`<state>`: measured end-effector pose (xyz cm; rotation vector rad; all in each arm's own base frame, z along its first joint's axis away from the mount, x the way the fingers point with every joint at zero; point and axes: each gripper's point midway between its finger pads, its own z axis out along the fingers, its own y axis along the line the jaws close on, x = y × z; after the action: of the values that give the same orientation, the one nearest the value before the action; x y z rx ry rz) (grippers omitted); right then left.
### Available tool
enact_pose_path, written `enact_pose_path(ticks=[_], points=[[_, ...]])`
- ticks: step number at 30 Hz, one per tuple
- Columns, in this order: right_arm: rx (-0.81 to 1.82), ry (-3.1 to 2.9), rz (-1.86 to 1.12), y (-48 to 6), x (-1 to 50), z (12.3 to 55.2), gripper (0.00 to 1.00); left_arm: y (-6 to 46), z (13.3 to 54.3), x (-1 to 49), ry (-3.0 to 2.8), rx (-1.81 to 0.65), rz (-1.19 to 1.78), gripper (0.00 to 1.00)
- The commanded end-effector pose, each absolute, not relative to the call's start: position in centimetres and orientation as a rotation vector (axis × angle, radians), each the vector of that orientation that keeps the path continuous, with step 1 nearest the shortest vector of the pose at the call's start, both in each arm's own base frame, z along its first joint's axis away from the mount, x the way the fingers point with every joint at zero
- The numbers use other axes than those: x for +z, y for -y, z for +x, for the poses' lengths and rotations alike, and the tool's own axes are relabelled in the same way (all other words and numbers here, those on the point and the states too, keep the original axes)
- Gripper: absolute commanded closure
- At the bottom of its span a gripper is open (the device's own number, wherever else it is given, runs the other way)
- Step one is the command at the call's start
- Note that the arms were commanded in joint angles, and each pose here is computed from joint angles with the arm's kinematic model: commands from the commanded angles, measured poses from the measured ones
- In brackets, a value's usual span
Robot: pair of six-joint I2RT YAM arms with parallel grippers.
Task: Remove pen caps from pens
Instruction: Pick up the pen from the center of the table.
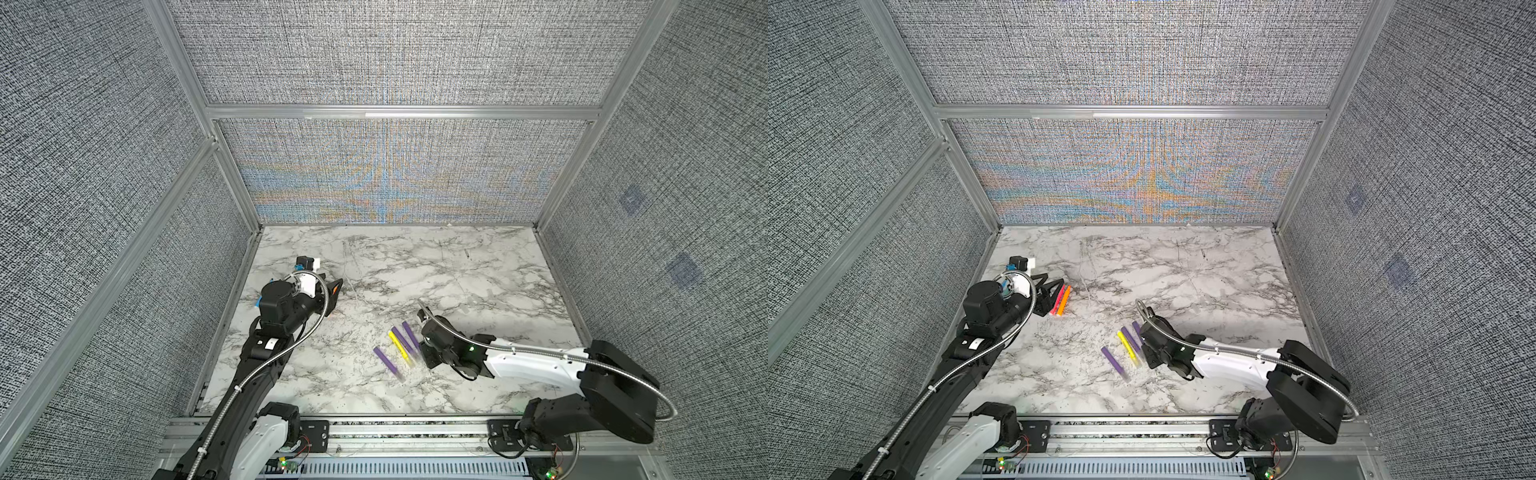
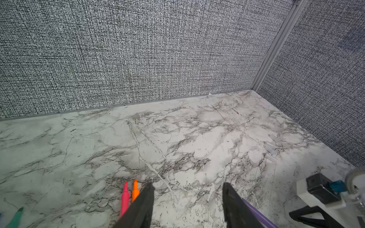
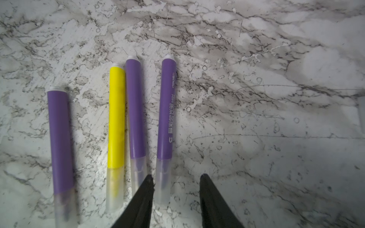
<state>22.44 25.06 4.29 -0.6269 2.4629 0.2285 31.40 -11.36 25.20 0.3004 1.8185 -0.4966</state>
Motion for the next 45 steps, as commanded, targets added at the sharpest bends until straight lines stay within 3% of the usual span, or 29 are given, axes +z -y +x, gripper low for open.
enact_pose_path(ticks=[1,14,25,29,35,40,45], points=[[0.233,-2.436,-0.598,-25.9,4.5,23.4,0.59,11.5,31.7,26.5,-1.764,-0.496,0.307,0.44],[0.208,-2.474,-0.617,-26.2,2.1,23.3,0.67,11.3,31.9,26.4,-1.765,-0.483,0.304,0.44],[0.113,-2.495,-0.637,-25.1,1.3,23.2,0.92,11.3,32.0,26.3,-1.769,-0.478,0.308,0.44],[0.031,-2.453,-0.701,-24.6,6.2,24.5,0.97,11.8,31.8,26.1,-1.752,-0.473,0.364,0.44],[0.02,-2.358,-0.757,-23.7,18.2,26.2,1.0,14.8,31.3,26.9,-1.611,-0.454,0.529,0.43],[0.027,-2.3,-0.774,-22.6,25.1,27.0,1.0,18.3,30.4,26.5,-1.409,-0.062,0.753,0.42],[0.045,-2.314,-0.822,-22.8,26.4,26.9,1.0,19.5,28.0,27.8,-1.138,0.153,0.794,0.42]])
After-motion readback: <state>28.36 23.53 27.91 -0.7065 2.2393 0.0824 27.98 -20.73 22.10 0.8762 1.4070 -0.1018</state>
